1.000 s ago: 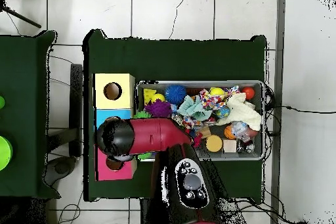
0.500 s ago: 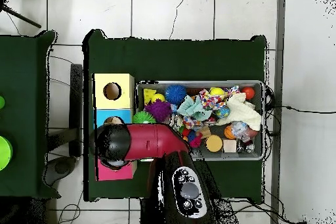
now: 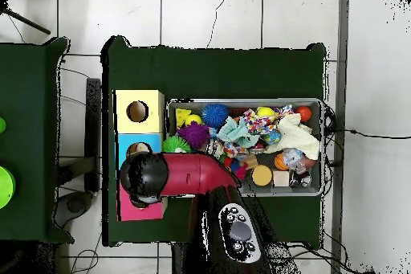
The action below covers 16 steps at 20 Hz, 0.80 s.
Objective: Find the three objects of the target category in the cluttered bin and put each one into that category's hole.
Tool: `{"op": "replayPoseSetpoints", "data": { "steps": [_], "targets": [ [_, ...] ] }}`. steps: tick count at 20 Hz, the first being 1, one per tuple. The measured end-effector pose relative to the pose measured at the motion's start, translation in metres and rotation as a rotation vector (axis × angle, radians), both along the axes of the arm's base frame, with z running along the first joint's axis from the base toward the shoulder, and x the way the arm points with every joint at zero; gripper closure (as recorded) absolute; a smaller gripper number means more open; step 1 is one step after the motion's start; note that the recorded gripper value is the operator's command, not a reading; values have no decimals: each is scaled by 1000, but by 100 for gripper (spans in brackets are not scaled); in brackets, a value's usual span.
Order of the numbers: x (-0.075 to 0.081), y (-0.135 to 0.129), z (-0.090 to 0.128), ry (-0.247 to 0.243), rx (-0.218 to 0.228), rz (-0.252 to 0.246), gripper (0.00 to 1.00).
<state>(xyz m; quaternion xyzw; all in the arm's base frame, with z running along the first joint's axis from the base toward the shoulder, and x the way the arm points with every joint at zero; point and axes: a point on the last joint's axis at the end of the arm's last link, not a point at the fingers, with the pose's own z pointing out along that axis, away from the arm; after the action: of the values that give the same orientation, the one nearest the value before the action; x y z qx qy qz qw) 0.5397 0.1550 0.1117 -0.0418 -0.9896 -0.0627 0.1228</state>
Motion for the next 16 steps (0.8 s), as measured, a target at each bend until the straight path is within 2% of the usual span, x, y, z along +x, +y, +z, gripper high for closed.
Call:
{"op": "replayPoseSetpoints", "data": {
  "steps": [8, 16],
  "targets": [
    [-4, 11, -1, 2, -1, 20, 100],
    [-10, 46, 15, -15, -5, 63, 100]
  ]
}}
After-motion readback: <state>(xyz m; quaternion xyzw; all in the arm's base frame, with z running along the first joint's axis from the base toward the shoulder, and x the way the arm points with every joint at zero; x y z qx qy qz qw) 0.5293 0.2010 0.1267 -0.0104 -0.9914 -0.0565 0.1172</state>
